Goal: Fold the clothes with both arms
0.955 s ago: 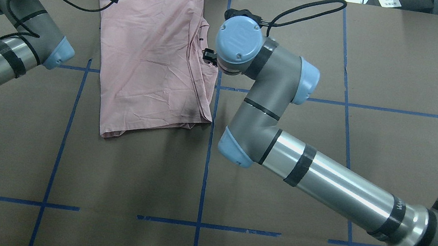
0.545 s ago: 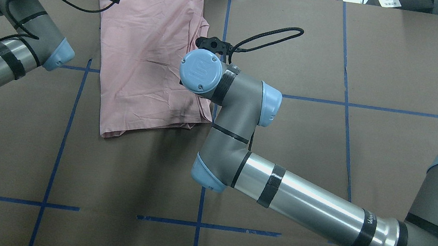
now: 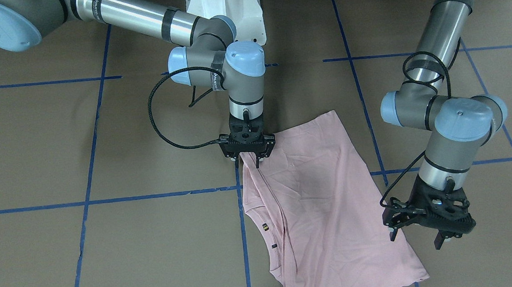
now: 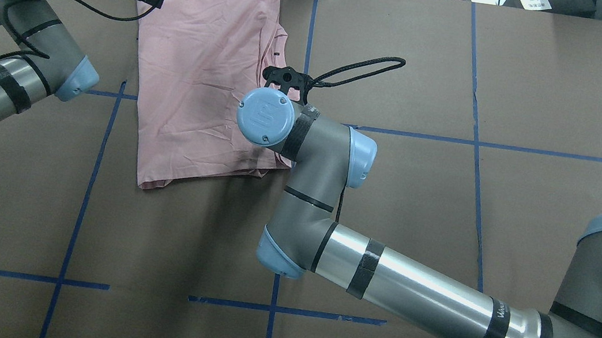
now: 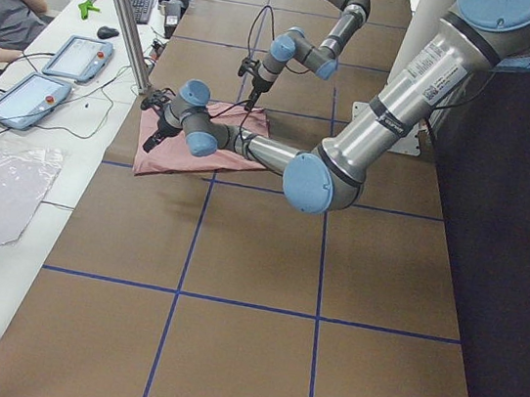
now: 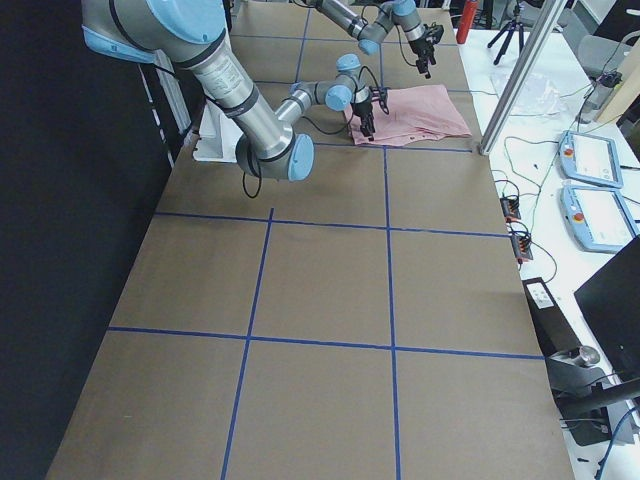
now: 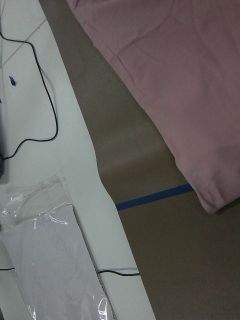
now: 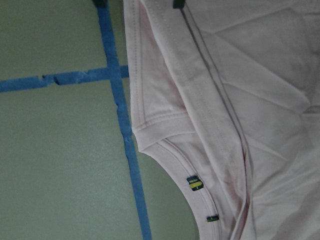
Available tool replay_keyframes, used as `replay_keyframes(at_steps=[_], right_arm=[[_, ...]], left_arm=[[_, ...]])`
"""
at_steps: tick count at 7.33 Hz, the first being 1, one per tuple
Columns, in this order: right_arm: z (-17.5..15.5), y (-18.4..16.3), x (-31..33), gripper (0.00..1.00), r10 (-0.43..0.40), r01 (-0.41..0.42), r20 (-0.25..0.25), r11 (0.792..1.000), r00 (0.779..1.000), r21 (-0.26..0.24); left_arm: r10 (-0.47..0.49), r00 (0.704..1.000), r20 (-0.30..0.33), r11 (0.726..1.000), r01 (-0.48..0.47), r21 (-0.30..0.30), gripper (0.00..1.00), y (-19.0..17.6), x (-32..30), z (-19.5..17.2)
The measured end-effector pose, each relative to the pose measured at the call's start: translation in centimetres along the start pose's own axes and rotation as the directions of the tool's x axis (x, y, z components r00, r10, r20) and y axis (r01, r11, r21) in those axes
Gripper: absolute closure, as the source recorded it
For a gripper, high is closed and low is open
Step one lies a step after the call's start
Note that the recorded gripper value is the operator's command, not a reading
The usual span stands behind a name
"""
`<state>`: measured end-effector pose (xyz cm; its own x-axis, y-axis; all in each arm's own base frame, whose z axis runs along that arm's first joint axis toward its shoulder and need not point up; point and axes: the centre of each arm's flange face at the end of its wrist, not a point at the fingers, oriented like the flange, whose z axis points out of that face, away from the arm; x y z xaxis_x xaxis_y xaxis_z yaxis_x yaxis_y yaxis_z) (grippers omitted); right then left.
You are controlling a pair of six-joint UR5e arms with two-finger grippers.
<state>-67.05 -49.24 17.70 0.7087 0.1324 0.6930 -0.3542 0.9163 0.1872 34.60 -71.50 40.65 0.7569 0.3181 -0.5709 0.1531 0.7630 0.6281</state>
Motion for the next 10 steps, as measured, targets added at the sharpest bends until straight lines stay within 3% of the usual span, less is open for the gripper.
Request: replay_keyframes(at_steps=[4, 10], right_arm=[[0.89, 0.92, -0.1, 0.56, 0.004, -0.004, -0.014, 1.0, 1.0, 0.014], [0.95, 1.02, -0.25, 0.56, 0.017, -0.017, 0.007, 1.0, 1.0, 0.026]], left_arm=[[0.0, 1.0, 0.0, 1.0, 0.0, -0.001, 0.0, 0.27, -0.12, -0.04], [0.0, 1.0, 0.001, 1.0, 0.0, -0.002, 0.0, 0.56, -0.3, -0.09]])
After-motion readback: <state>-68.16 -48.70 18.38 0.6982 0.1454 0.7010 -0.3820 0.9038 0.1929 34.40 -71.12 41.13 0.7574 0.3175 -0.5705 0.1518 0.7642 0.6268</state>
